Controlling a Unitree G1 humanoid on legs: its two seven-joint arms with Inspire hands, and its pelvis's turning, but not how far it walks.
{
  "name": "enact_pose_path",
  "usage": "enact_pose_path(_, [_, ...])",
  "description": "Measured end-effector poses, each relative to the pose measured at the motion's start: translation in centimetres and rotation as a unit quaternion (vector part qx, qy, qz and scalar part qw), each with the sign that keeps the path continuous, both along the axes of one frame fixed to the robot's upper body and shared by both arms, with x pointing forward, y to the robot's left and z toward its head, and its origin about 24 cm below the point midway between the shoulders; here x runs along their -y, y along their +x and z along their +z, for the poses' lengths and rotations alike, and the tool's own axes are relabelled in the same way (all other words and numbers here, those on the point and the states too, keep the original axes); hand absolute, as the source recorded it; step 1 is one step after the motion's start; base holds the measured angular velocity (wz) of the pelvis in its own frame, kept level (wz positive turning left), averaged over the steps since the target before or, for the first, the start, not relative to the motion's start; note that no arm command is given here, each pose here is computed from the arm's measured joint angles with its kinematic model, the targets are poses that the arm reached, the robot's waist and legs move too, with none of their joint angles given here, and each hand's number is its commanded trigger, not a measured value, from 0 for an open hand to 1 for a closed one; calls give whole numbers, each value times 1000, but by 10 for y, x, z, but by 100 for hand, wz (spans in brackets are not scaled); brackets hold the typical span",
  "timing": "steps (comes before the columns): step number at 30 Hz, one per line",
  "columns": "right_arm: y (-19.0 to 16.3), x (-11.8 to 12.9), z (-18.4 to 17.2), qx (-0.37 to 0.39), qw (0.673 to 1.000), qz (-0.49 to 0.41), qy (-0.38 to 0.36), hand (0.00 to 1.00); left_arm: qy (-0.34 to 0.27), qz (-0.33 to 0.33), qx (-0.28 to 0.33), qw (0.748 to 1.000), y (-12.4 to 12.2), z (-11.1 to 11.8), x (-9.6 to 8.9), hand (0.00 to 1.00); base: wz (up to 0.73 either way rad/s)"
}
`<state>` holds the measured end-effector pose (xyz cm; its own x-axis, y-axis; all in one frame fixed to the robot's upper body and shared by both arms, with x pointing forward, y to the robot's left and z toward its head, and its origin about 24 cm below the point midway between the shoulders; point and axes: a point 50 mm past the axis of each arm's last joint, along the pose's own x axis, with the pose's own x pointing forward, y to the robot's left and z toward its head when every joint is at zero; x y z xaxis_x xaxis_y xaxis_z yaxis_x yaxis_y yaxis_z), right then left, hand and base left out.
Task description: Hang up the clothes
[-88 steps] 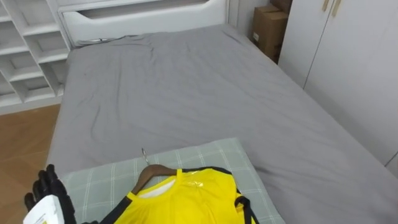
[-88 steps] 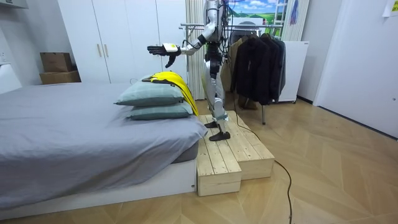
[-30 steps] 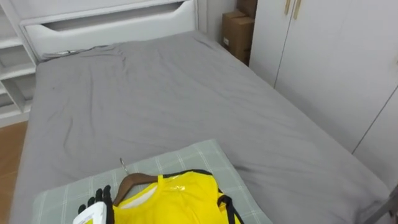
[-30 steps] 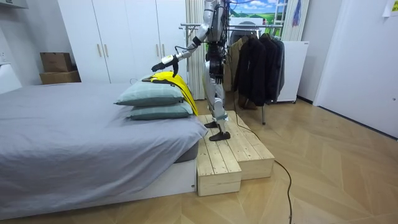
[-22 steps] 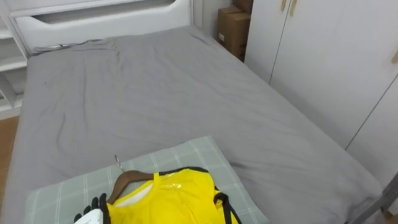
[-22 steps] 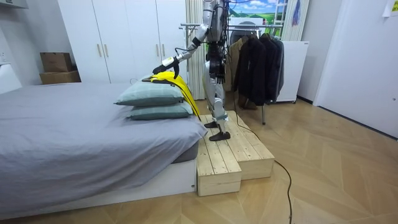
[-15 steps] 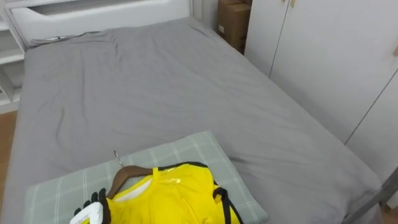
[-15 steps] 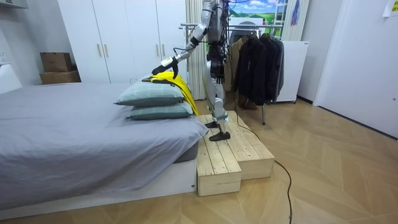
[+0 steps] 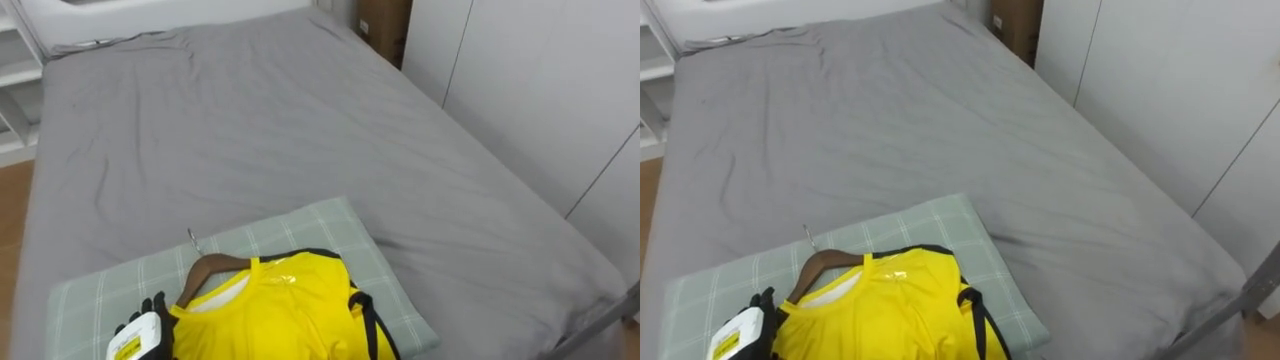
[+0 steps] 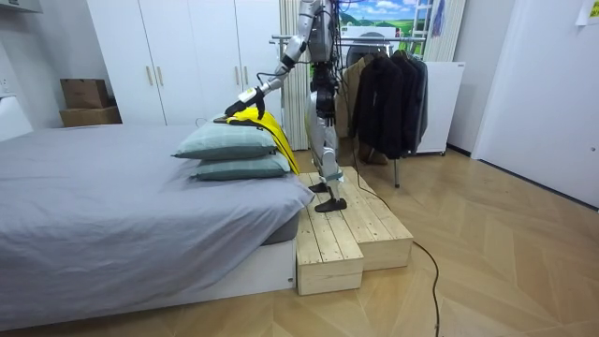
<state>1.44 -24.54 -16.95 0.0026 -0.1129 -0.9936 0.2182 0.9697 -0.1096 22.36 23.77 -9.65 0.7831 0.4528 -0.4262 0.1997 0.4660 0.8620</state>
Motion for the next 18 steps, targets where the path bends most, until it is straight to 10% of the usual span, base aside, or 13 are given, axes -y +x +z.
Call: enact_pose_path(18, [15, 2, 1, 51, 997, -60, -7, 0, 12, 0, 13, 1000, 28, 18, -8, 0, 3])
